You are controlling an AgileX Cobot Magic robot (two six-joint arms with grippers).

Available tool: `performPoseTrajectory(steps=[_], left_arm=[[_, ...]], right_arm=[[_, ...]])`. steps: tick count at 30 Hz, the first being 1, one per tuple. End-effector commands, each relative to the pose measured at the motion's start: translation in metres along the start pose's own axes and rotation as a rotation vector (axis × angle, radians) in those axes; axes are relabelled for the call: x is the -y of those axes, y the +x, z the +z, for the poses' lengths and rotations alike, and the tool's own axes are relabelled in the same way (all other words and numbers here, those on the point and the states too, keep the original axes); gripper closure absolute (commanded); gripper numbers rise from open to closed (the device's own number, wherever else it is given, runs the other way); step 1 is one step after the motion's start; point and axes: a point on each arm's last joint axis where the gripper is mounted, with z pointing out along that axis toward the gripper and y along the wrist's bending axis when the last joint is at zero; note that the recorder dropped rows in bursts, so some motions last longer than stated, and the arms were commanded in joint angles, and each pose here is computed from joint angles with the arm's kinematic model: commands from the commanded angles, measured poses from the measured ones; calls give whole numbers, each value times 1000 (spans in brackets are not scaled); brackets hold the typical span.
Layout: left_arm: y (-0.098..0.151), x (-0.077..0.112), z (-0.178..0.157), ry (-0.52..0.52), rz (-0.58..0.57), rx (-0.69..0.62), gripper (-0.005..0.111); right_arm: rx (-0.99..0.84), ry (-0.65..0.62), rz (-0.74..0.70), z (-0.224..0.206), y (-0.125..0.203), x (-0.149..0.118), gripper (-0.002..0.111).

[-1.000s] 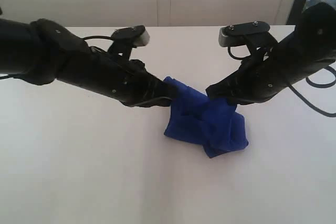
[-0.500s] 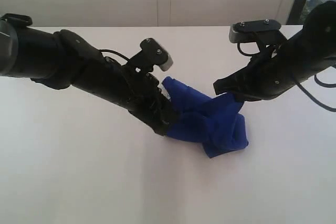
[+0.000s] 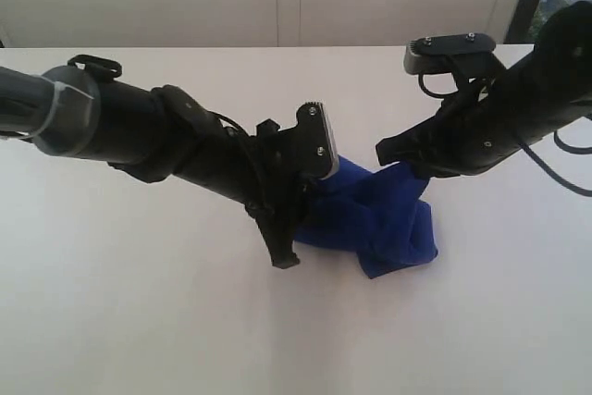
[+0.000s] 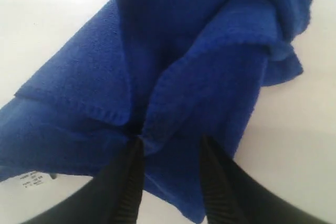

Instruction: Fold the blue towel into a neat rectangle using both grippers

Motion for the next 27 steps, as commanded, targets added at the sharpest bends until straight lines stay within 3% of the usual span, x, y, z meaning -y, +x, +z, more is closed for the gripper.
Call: performPoseTrajectory(steps=[1,7,16,22,27], left_arm=[[-8,-5,6,0,-9,24,65],[-1,1,18,63,-12,17,66],[-14,-2,2,47,-33,56,107],[-24,2,-13,97,-5,97,107],[-21,8,-35,100,26,23,107]], right_arm=[[15,5,9,0,-2,2,108],[-28,9,15,14,1,4,108],[-59,11,18,24,4,5,108],[-51,16,5,22,1,6,108],[12,34,-9,1,-5,9,108]])
